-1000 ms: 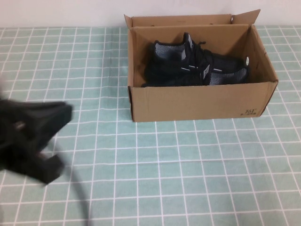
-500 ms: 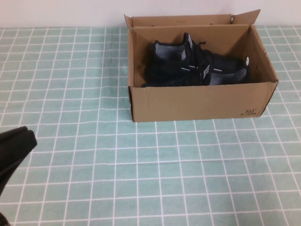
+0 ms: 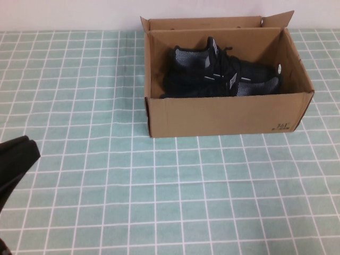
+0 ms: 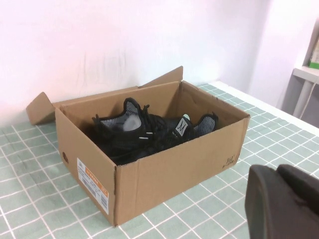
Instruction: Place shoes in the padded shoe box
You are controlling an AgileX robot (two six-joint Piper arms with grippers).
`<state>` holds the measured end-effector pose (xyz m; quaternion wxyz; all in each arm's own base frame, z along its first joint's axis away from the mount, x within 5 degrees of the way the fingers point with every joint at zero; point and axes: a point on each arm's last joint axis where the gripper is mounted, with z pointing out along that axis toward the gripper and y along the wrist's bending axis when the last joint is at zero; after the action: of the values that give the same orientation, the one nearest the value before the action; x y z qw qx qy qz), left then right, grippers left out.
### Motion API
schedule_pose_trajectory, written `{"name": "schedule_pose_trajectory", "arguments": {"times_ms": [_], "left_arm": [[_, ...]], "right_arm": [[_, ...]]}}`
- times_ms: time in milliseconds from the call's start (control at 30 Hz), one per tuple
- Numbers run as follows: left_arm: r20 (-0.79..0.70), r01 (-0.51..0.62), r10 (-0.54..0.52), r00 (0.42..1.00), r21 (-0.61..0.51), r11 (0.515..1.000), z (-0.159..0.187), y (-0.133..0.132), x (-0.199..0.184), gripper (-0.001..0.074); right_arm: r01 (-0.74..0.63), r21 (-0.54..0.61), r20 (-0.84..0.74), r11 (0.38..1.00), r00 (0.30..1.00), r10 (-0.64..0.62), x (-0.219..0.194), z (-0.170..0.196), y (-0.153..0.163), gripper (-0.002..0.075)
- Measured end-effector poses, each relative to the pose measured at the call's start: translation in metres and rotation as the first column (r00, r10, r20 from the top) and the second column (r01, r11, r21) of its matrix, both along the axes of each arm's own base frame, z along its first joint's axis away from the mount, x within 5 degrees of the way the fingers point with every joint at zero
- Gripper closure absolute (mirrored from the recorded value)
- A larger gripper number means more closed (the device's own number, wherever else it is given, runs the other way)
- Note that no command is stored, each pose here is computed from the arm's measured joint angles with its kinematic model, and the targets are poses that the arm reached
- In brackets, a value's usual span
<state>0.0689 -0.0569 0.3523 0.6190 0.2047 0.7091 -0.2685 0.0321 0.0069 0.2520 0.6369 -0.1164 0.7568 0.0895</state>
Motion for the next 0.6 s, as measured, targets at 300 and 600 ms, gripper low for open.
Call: {"name": "schedule_pose_trajectory", "arguments": {"times_ms": [300,600], "left_arm": [[-0.016,0.003,-0.003,1.000,0.002,1.000,-0.006,-0.001,0.001,0.0736],[0.038,-0.040,0.039,0.998,0.037,0.999,-0.033,0.014,-0.012,0.0736]], "right_arm": [[0.000,0.000,0.000,1.000,1.000,0.000,0.000,0.000,0.000,0.0735],[0.000,0.000,0.000,1.000,1.000,0.000,0.000,0.000,0.000,0.0735]]}}
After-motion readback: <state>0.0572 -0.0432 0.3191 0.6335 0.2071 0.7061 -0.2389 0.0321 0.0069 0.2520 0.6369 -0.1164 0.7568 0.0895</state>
